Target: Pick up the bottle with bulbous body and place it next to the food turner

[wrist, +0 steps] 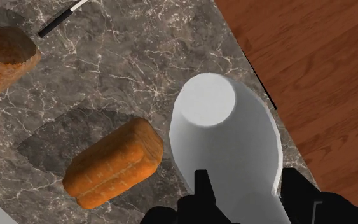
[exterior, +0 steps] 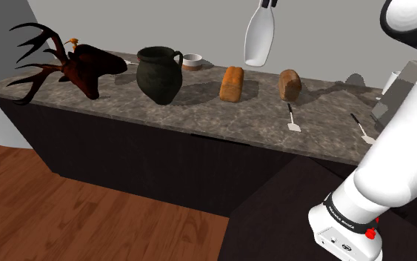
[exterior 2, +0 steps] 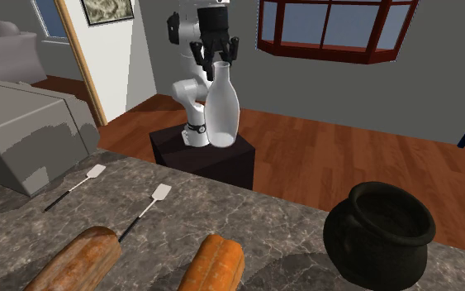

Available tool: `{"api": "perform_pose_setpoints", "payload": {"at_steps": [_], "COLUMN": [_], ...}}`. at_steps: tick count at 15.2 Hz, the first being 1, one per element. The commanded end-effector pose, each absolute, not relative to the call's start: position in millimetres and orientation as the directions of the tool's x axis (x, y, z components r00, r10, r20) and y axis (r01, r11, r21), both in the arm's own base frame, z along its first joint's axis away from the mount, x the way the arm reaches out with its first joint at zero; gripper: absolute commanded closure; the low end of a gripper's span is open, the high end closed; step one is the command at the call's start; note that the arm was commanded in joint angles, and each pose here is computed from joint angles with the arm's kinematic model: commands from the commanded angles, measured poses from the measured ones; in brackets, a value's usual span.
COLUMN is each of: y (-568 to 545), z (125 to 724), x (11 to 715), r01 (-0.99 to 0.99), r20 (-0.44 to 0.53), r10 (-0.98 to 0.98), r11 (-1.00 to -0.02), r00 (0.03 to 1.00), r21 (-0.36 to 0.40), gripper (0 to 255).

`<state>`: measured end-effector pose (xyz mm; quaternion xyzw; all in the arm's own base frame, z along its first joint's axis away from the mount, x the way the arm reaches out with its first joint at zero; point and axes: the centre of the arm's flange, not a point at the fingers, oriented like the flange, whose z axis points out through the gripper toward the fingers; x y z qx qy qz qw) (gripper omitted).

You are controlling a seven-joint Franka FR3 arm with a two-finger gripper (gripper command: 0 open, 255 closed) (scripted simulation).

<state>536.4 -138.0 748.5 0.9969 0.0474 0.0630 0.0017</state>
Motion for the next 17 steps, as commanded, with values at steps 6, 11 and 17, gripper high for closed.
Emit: {"api": "perform_pose_setpoints", "payload": {"at_steps": [6,11,17], "y": [-209,-261,-323], "z": [746,746,747], "x": [478,437,388], "r01": [0.096,0.096,0.096], "r20": [0.125,0.125,0.125], "r10": [0.096,0.096,0.096], "r11": [-0.995,-0.995,-0.995], "r00": [0.987,0.987,0.987], "r21": [0.009,0.009,0.009], "gripper": [255,255,255]}}
